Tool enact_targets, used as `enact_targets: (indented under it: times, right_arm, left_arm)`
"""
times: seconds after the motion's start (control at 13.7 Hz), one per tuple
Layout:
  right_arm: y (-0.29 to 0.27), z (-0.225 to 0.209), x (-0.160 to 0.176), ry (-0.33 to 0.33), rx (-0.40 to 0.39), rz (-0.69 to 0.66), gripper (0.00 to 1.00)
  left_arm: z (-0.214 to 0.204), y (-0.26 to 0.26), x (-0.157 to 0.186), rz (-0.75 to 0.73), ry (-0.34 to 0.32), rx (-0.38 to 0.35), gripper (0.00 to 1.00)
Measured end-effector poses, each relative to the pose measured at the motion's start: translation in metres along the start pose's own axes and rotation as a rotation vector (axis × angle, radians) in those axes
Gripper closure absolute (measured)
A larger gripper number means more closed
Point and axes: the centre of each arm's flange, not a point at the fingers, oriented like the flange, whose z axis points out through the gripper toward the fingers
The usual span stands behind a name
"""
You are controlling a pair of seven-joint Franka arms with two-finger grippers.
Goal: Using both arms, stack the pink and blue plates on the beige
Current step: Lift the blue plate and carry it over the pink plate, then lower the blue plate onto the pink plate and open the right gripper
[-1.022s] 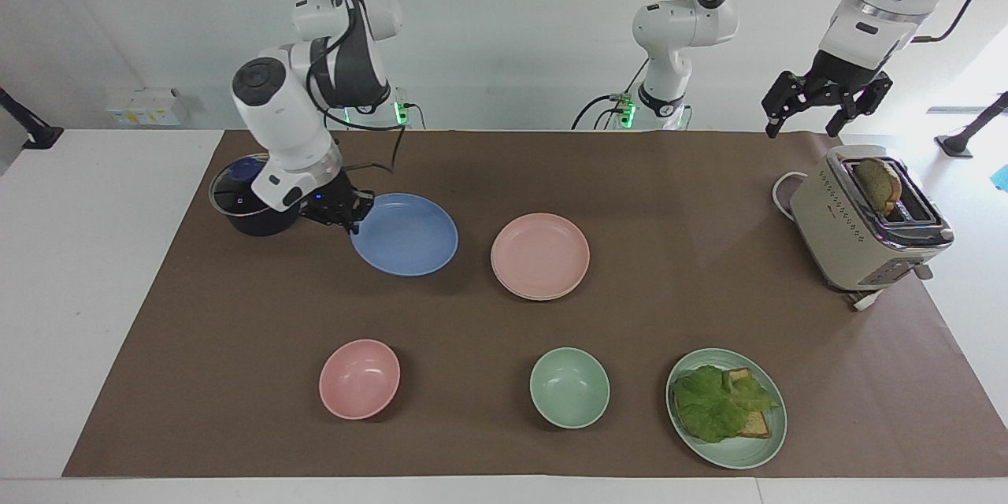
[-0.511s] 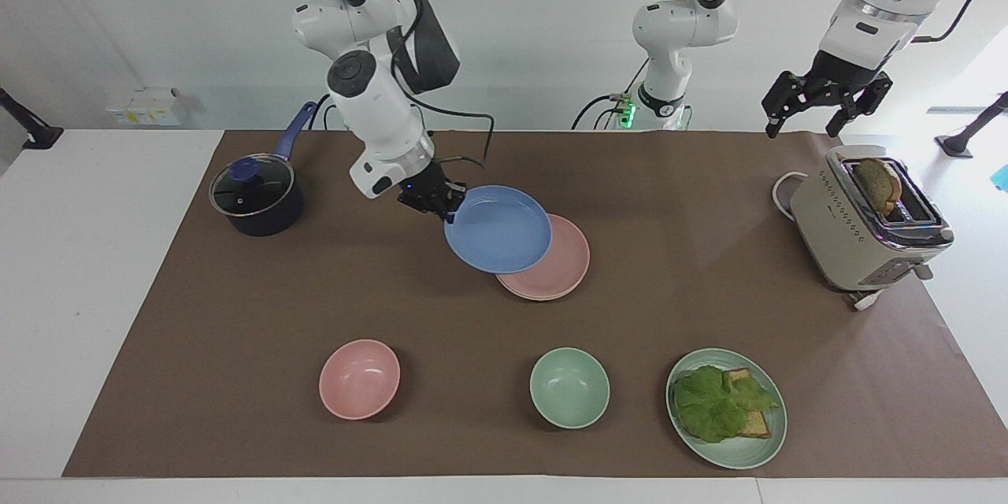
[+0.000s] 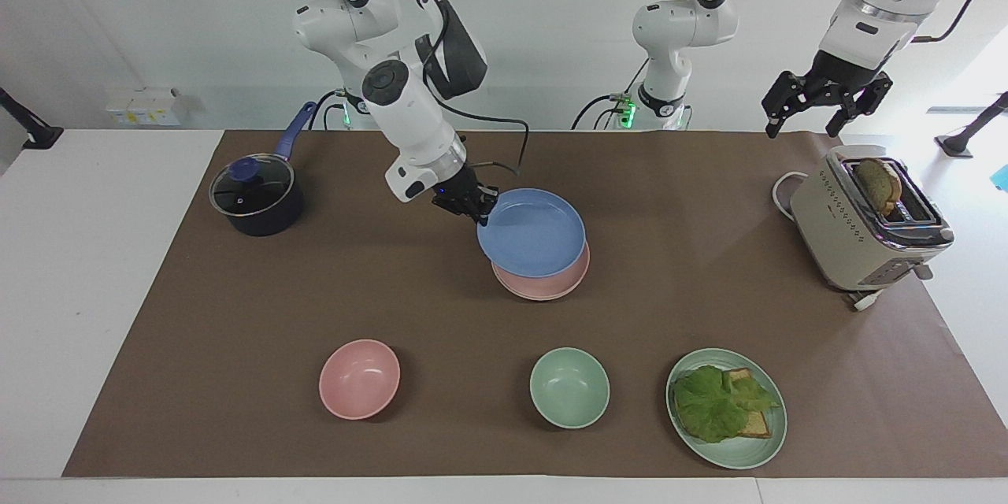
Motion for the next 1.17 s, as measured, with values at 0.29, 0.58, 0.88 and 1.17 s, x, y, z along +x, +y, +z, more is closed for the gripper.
enact_targets:
  times: [0.29,0.58,0.88,1.17]
  right_arm:
    - [0.005,0.025,0.005,-0.003,-0.018,0.01,0.95]
    - [0.007,0.036,0.005,-0.015,-0.031,0.012,0.95]
    - [0.011,0.039,0.006,-0.019,-0.037,0.017,0.95]
    - [0.014,0.039,0.009,-0.018,-0.037,0.024,0.95]
  left_arm:
    - [0.0,0.0,0.0,0.0,0.0,0.0,0.0]
    - [0.0,0.0,0.0,0.0,0.0,0.0,0.0]
    - [0.0,0.0,0.0,0.0,0.0,0.0,0.0]
    - [0.0,0.0,0.0,0.0,0.0,0.0,0.0]
